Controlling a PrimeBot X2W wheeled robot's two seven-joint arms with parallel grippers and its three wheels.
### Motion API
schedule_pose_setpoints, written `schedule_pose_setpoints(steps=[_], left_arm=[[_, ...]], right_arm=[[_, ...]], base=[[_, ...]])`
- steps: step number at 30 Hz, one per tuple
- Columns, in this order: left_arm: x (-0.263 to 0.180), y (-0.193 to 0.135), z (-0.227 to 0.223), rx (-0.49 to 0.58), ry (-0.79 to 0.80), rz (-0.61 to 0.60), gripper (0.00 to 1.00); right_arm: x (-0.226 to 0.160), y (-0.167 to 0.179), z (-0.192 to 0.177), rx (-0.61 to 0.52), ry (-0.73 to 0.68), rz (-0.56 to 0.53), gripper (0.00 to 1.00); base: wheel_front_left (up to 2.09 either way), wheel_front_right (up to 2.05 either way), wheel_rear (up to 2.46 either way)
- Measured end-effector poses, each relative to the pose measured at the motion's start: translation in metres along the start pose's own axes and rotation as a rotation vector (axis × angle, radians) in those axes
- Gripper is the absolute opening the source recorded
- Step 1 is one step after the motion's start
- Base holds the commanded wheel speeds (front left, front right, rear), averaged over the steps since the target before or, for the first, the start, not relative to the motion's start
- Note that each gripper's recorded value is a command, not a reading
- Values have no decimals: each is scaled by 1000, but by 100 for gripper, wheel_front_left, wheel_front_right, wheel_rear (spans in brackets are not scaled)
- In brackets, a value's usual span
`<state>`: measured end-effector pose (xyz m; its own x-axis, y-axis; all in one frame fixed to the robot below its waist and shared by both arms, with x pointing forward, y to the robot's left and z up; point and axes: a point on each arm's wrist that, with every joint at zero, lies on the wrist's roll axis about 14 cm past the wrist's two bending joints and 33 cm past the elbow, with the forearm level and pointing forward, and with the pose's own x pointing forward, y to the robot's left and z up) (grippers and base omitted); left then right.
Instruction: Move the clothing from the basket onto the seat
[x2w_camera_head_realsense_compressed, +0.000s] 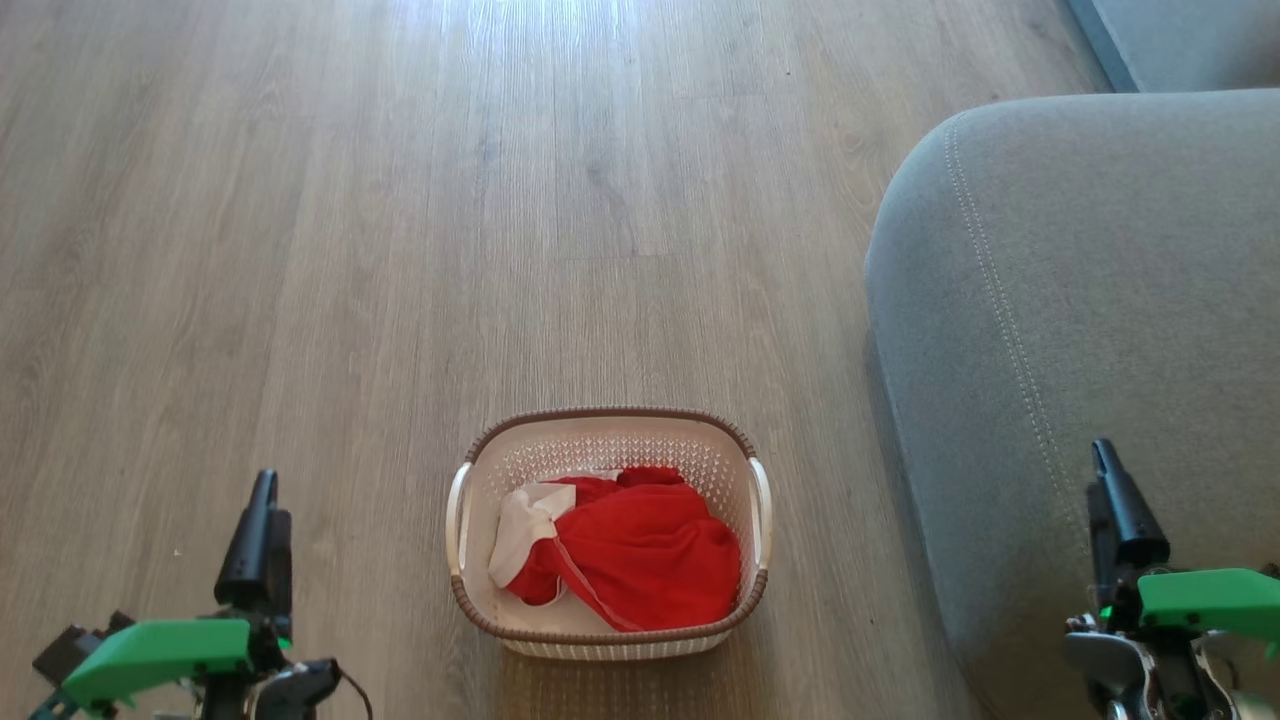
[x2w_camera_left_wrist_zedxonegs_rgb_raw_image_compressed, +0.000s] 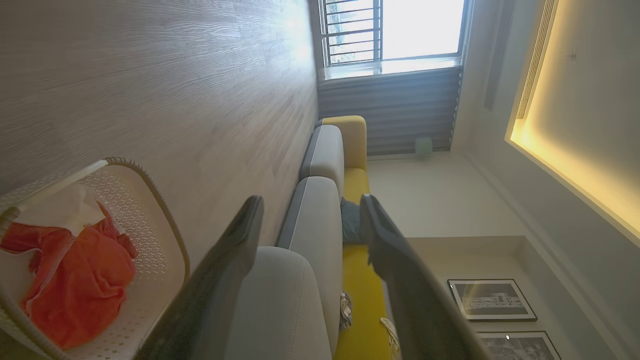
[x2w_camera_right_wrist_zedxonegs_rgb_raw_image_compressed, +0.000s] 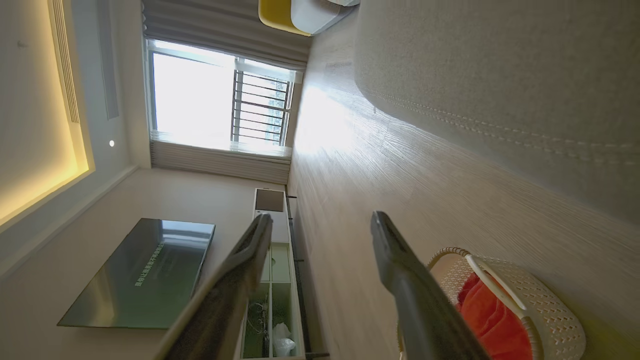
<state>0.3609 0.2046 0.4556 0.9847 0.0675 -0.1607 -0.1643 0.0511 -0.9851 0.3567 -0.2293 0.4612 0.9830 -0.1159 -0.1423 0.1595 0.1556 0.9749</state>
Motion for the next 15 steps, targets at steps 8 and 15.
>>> schedule_pose_setpoints(steps=[8, 15], left_arm=[[5, -16, 10, 51, -41, -46, 100], [8, -29, 14, 95, -65, -83, 100]], right_arm=[[7, 17, 16, -109, -58, 45, 100], [11, 47, 16, -245, -77, 127, 100]], base=[[0, 0, 0], [0, 0, 0]])
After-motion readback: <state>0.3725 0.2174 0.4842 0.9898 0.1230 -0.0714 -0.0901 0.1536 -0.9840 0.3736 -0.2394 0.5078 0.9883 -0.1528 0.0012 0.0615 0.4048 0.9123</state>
